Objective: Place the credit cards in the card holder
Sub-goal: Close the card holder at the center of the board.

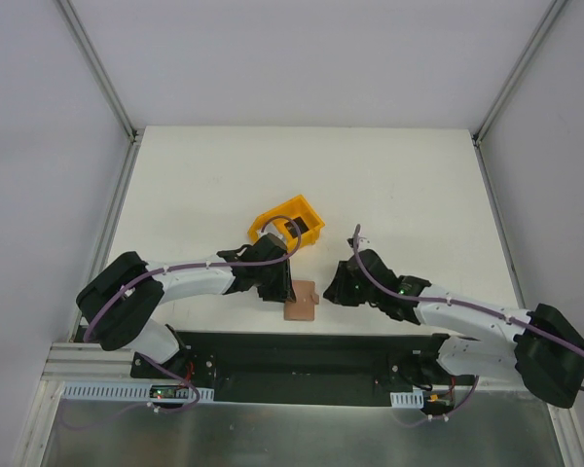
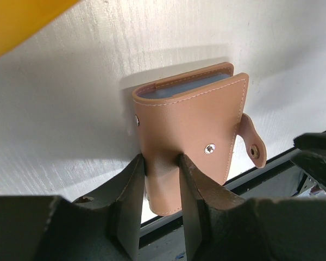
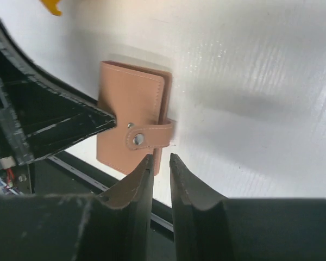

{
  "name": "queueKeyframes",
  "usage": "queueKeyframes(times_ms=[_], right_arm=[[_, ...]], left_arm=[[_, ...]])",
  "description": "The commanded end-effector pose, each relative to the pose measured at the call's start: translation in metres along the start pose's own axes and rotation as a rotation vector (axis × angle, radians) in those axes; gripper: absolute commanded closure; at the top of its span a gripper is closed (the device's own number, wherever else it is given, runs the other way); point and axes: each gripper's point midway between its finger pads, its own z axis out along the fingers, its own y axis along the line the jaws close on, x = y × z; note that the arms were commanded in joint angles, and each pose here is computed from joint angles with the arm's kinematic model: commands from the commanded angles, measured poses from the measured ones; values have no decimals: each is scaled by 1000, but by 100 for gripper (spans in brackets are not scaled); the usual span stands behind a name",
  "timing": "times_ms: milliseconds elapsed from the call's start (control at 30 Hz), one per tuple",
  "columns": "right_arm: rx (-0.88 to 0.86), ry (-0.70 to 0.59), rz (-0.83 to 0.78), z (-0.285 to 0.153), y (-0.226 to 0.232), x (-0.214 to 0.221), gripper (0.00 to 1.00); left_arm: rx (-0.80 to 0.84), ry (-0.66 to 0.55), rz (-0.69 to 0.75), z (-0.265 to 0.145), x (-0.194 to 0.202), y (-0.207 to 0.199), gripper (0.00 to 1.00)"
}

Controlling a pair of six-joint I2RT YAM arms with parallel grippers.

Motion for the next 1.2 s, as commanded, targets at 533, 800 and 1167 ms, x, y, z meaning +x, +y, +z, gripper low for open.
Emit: queueKeyframes(times_ms=[533, 800, 1167], right_arm=[[-59, 18, 24, 25, 21, -9, 79], [-81, 58, -4, 32, 28, -6, 77], [-85, 95, -32, 40, 31, -3, 76]], left_arm=[[-78, 54, 2, 8, 17, 22, 72], [-74, 58, -3, 10, 16, 21, 72], [-71, 63, -8, 10, 17, 19, 72]])
